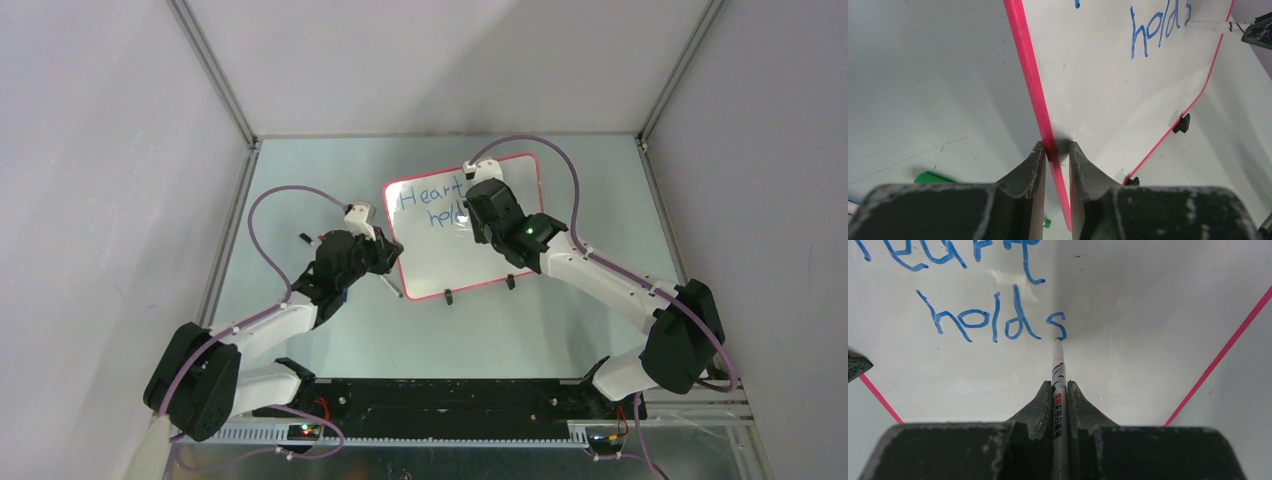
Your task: Write a sentence on the whiteboard
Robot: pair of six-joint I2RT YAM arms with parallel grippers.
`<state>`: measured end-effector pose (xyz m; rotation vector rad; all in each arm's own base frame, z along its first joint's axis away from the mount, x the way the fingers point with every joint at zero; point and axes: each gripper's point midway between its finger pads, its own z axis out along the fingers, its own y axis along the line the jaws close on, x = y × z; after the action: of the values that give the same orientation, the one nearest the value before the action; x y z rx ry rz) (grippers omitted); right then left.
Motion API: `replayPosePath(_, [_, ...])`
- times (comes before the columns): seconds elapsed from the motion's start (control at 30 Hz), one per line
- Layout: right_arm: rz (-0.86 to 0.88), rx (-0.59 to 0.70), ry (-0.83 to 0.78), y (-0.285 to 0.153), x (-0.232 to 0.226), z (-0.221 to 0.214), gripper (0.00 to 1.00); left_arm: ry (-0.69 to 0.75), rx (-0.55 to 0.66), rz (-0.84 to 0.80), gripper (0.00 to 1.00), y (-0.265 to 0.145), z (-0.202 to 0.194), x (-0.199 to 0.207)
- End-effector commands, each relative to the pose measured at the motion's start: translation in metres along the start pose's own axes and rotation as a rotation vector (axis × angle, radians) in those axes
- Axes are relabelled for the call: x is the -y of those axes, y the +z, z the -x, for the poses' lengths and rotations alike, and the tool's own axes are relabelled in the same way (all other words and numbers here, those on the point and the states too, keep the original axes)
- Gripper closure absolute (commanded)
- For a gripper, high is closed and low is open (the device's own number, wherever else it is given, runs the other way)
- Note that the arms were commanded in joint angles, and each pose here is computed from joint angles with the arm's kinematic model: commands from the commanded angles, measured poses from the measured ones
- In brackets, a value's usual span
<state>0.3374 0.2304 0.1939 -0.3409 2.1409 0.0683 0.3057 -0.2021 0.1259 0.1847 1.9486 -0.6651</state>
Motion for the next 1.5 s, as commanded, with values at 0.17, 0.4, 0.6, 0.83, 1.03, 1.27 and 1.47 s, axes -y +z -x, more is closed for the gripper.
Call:
replayPosePath(0.17, [0.040,0.020,-0.014,-0.002,-0.010,0.002,1.00,0.051,0.051,-0.006,0.78,-0.001,0.019,0.005])
replayPosePath(0.4, [0.043,0.039,-0.006,-0.016,-0.008,0.008,1.00,0.050,0.053,-0.005,0.78,-0.001,0.019,0.005])
replayPosePath(0.6, [0.078,0.060,0.004,-0.035,-0.009,0.014,1.00,0.051,0.051,-0.006,0.79,-0.002,0.019,0.005])
replayPosePath(0.83, [0.127,0.068,0.023,-0.047,-0.018,0.017,1.00,0.052,0.053,-0.002,0.78,-0.001,0.019,0.004])
replayPosePath(1.03, [0.180,0.027,0.047,-0.051,-0.027,0.008,1.00,0.052,0.054,-0.003,0.79,-0.002,0.019,0.005])
replayPosePath(1.27, [0.260,-0.041,0.067,-0.057,-0.046,-0.008,1.00,0.049,0.056,-0.008,0.78,-0.002,0.020,0.006])
replayPosePath(1.47, [0.213,-0.084,0.101,-0.058,-0.050,-0.021,1.00,0.048,0.057,-0.010,0.79,-0.003,0.020,0.006])
